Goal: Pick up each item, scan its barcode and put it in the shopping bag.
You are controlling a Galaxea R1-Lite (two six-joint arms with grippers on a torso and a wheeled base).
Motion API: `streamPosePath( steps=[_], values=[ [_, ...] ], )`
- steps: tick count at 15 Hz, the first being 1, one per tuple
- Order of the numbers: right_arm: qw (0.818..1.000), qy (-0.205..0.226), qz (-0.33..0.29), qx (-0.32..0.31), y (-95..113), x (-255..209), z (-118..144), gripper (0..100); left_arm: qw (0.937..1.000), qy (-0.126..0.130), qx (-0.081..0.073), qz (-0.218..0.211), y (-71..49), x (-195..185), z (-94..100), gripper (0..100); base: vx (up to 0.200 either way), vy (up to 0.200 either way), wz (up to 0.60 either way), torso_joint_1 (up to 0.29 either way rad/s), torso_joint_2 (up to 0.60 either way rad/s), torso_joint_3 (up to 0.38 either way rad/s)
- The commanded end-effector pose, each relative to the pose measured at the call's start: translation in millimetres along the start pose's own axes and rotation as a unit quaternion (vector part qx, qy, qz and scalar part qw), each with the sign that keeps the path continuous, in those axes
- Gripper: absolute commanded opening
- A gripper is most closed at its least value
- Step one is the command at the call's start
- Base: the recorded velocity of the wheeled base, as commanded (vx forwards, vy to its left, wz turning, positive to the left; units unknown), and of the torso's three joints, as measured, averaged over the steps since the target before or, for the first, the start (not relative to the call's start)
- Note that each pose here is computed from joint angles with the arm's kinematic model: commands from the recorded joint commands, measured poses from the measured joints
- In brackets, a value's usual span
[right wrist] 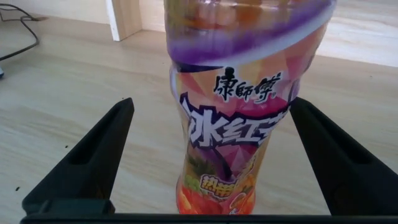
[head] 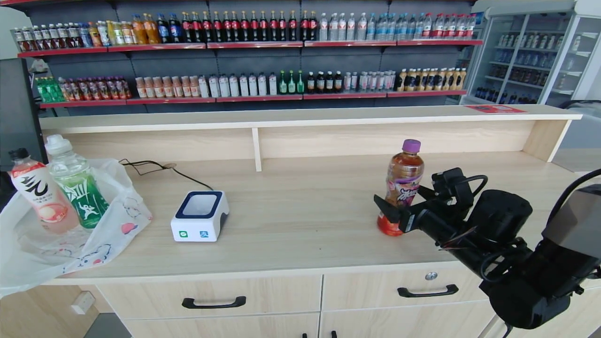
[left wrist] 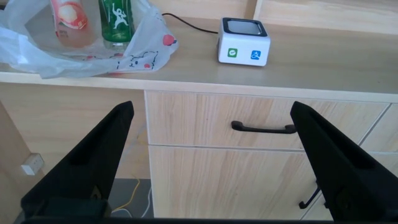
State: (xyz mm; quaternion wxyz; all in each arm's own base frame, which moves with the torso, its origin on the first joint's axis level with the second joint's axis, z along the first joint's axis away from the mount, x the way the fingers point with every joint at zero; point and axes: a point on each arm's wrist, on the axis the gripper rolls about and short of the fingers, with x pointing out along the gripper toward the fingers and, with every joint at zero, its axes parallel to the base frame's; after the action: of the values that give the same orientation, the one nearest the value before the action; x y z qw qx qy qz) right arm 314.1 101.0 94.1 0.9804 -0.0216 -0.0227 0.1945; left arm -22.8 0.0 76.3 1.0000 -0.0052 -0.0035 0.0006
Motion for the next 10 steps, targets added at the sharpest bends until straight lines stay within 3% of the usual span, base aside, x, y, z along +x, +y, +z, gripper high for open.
streamPosePath(
  steps=[1,10],
  values=[
    [1.000,0.004,0.005,0.000,2.7,10.4,-8.9,100,1.0000,0.000,0.000,0.000,0.0,0.0,0.0,100,0.000,0.000,0.00,0.000,0.00,0.000],
    [1.000,0.001,0.005,0.001,2.4,13.7,-9.4,100,1.0000,0.000,0.000,0.000,0.0,0.0,0.0,100,0.000,0.000,0.00,0.000,0.00,0.000]
  ],
)
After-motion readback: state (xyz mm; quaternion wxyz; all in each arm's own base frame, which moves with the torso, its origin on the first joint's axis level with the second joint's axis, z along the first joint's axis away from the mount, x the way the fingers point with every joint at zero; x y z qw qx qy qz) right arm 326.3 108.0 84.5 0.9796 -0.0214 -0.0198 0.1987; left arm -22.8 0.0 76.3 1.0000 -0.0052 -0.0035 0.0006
